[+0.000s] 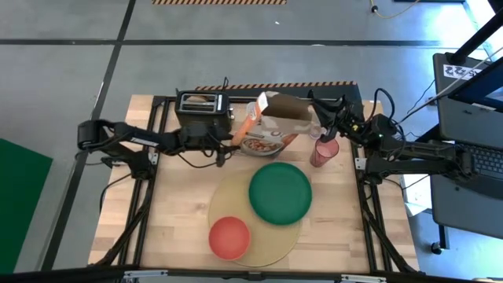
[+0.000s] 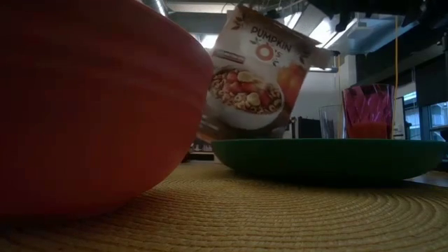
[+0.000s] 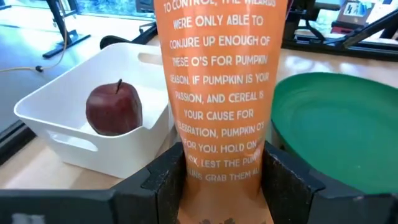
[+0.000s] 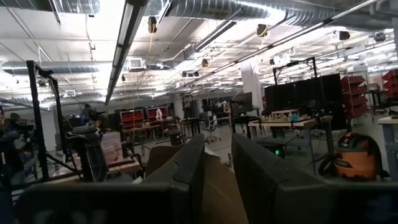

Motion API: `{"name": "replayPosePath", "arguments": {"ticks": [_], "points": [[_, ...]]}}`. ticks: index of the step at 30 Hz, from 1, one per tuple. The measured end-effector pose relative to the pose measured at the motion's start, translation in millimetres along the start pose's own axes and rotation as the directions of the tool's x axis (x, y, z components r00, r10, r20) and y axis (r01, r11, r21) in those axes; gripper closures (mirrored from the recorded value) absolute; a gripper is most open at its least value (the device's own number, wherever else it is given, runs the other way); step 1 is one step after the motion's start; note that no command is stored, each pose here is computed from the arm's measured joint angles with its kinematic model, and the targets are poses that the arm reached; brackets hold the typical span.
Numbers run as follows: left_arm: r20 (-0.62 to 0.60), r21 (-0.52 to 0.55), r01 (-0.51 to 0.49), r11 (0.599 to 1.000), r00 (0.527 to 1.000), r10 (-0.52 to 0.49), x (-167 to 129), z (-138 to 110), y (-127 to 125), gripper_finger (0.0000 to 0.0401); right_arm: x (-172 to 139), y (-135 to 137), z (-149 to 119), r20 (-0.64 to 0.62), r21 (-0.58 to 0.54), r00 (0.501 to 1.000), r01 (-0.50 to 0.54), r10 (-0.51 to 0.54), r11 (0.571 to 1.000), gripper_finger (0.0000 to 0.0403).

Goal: Arrange a breakfast setting
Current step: Pour the cereal from the cereal box into the orange bowl

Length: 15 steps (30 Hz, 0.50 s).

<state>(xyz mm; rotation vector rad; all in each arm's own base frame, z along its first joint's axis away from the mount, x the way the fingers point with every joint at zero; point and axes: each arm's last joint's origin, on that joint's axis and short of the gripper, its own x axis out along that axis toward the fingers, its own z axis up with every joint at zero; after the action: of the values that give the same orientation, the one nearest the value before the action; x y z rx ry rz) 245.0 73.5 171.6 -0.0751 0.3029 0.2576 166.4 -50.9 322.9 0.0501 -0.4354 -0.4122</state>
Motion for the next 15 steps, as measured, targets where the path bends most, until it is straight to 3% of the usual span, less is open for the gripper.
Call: {"name": "replayPosePath", "arguments": {"ticks": [15], "points": [[-0.001,-0.009,-0.001,1.0,1.0,0.001,-17,13,-1,0.0259,-18,-12,34,0.198,-0.094,0.976,0.113,-0.092,0.989,0.0317]]}}
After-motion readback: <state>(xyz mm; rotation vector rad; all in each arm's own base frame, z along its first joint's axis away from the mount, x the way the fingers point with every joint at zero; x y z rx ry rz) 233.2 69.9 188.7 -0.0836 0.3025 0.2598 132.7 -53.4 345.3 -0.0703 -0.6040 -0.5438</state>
